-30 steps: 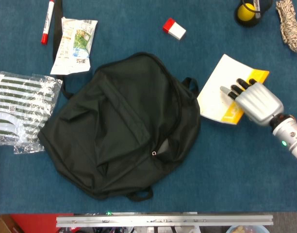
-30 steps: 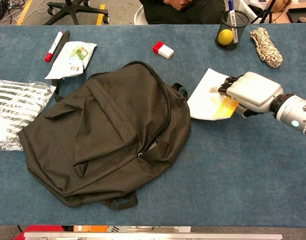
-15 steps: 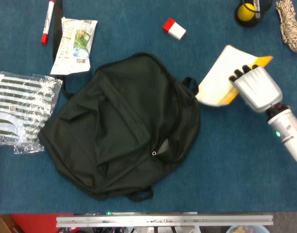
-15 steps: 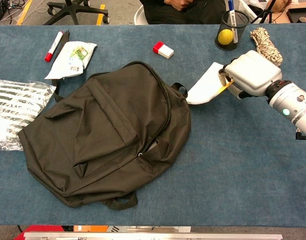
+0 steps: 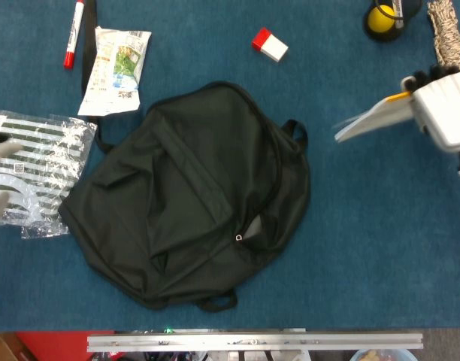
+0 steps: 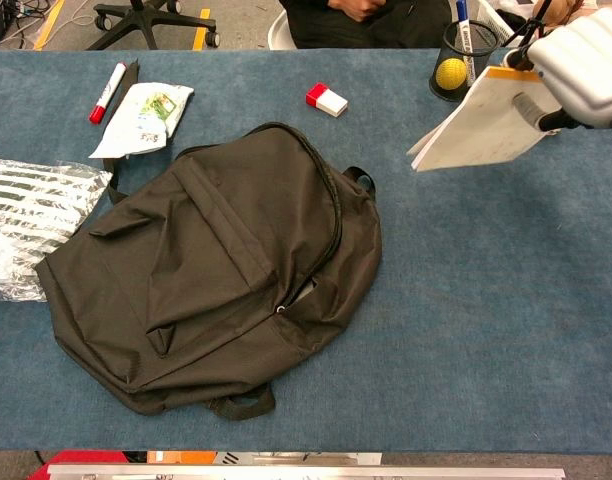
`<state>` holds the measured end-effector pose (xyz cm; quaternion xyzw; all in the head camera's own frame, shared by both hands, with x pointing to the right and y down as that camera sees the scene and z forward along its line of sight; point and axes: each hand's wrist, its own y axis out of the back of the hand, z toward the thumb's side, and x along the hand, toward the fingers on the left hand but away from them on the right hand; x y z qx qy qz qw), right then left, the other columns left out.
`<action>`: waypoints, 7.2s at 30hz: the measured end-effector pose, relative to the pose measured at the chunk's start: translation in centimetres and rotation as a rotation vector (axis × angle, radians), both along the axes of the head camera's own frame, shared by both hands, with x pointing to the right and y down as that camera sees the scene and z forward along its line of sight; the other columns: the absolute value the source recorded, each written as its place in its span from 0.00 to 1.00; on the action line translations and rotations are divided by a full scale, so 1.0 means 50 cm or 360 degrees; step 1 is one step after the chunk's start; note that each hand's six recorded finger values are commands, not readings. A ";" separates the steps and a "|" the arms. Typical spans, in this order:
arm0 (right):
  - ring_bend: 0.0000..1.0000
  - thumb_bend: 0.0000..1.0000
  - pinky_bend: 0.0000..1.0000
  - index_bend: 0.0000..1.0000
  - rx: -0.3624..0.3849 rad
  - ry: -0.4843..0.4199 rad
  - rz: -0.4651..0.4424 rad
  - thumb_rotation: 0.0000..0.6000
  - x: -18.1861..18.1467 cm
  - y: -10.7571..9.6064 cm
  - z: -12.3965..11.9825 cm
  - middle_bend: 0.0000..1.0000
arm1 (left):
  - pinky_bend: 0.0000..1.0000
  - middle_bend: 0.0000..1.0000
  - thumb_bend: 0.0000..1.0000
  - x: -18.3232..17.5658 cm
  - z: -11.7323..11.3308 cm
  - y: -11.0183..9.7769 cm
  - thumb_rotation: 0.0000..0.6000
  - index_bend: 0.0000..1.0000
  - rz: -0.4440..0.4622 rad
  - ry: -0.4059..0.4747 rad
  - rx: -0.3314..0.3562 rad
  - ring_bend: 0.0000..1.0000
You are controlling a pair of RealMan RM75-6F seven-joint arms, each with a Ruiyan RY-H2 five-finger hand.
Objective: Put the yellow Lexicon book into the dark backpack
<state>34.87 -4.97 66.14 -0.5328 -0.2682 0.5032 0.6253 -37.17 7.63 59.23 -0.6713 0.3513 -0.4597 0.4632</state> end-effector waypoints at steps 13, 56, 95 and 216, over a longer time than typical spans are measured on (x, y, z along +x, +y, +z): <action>0.49 0.39 0.64 0.73 0.0125 0.0018 0.0196 1.00 0.093 0.003 -0.097 0.57 | 0.22 0.22 0.29 0.204 0.075 -0.050 1.00 0.25 0.0700 -0.0006 -0.0165 0.21; 0.49 0.39 0.64 0.73 0.0098 -0.0031 0.0243 1.00 0.113 0.000 -0.091 0.58 | 0.09 0.00 0.29 0.588 0.241 -0.074 1.00 0.10 0.1250 -0.0428 -0.0250 0.00; 0.49 0.39 0.64 0.75 0.0077 -0.0051 0.0272 1.00 0.118 0.001 -0.086 0.58 | 0.19 0.21 0.32 0.677 0.298 -0.061 1.00 0.40 0.1305 -0.0835 0.0021 0.21; 0.26 0.44 0.42 0.35 -0.2124 -0.1668 0.1232 1.00 -0.442 0.114 0.162 0.31 | 0.44 0.37 0.34 0.474 0.055 0.002 1.00 0.42 0.0920 -0.0708 0.0398 0.35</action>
